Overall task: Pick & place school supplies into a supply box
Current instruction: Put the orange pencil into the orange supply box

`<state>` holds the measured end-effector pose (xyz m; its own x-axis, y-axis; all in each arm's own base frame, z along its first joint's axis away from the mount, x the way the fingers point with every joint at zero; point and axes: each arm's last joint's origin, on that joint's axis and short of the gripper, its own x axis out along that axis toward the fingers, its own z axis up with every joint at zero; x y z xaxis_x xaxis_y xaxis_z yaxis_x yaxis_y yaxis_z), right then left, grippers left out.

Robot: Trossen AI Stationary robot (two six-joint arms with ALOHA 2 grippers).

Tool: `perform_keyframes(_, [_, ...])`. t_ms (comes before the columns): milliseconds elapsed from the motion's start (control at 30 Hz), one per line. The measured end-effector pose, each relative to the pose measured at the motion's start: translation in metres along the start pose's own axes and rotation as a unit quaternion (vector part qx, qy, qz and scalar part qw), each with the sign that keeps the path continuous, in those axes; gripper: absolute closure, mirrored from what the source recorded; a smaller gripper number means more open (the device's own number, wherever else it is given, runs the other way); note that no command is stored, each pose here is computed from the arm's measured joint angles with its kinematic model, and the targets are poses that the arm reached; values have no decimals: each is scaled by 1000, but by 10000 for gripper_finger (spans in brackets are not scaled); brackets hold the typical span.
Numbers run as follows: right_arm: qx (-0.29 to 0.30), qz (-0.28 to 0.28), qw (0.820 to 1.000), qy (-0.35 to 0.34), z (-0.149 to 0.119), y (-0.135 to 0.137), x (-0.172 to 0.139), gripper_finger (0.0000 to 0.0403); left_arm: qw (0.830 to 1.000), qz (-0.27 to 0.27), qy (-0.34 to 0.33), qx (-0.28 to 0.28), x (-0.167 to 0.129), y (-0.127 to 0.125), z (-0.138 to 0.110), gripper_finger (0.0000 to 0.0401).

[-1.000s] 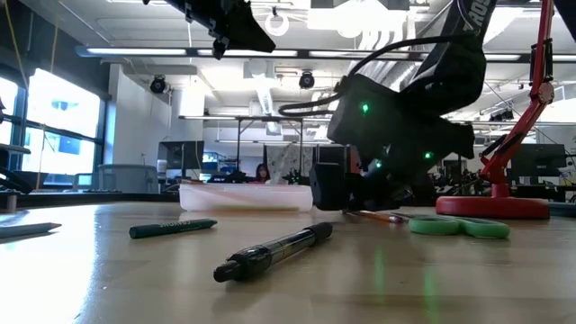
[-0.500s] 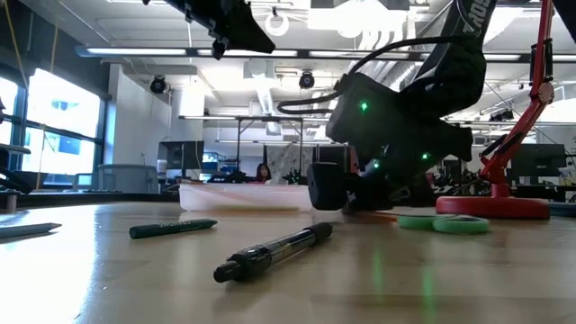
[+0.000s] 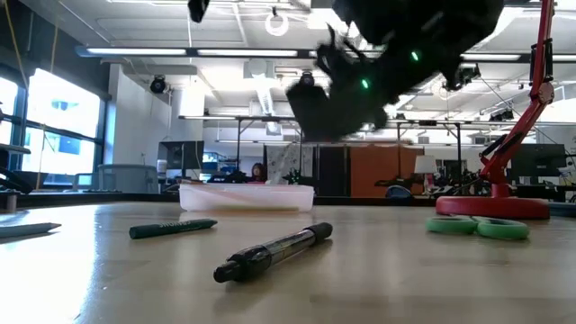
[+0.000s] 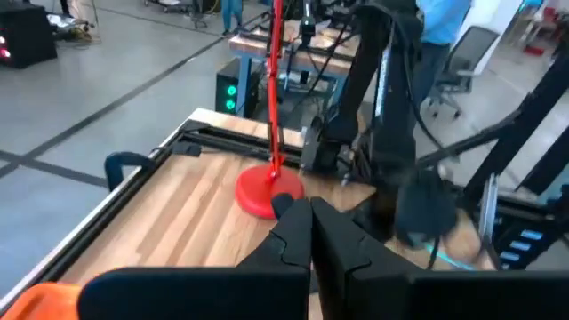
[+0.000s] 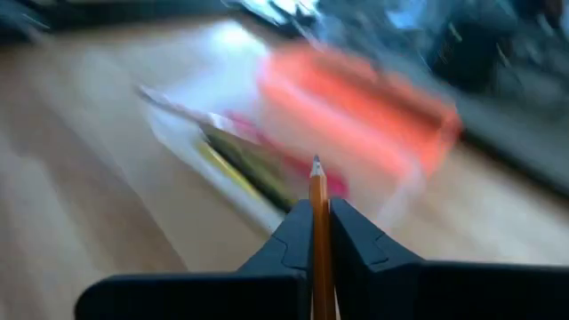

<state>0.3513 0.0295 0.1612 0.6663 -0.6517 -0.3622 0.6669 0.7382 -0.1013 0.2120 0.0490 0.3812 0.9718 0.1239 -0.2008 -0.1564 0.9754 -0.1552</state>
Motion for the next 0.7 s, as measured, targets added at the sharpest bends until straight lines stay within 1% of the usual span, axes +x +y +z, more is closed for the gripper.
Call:
perform_keyframes(67, [-35, 48, 997, -41, 17, -3, 7, 400, 1000, 9, 7, 10, -9, 0, -1, 350])
perform_keyframes(133, [-76, 105, 988, -80, 30, -8, 16, 400, 1000, 20, 10, 17, -13, 0, -1, 334])
perform_keyframes(167, [-94, 129, 983, -94, 34, -12, 21, 400, 999, 28, 23, 16, -15, 0, -3, 326])
perform_keyframes(233, [-113, 153, 976, -107, 43, -19, 33, 401, 998, 37, 44, 13, -16, 1, -8, 310])
perform_keyframes(333, [-119, 165, 974, -98, 58, -28, 53, 401, 997, 59, 51, 12, -17, 2, -10, 293])
perform_keyframes(467, [-142, 212, 964, -70, 66, -29, 83, 402, 996, 70, 45, 14, -16, 3, -9, 287])
perform_keyframes(567, [-161, 217, 962, -41, 67, -22, 107, 402, 996, 70, 46, 14, -15, 3, -9, 289])
perform_keyframes(633, [-175, 217, 960, -8, 61, -16, 121, 402, 996, 71, 47, 14, -15, 3, -9, 293])
perform_keyframes(700, [-190, 218, 957, 8, 55, -10, 136, 402, 996, 70, 51, 14, -15, 3, -10, 296])
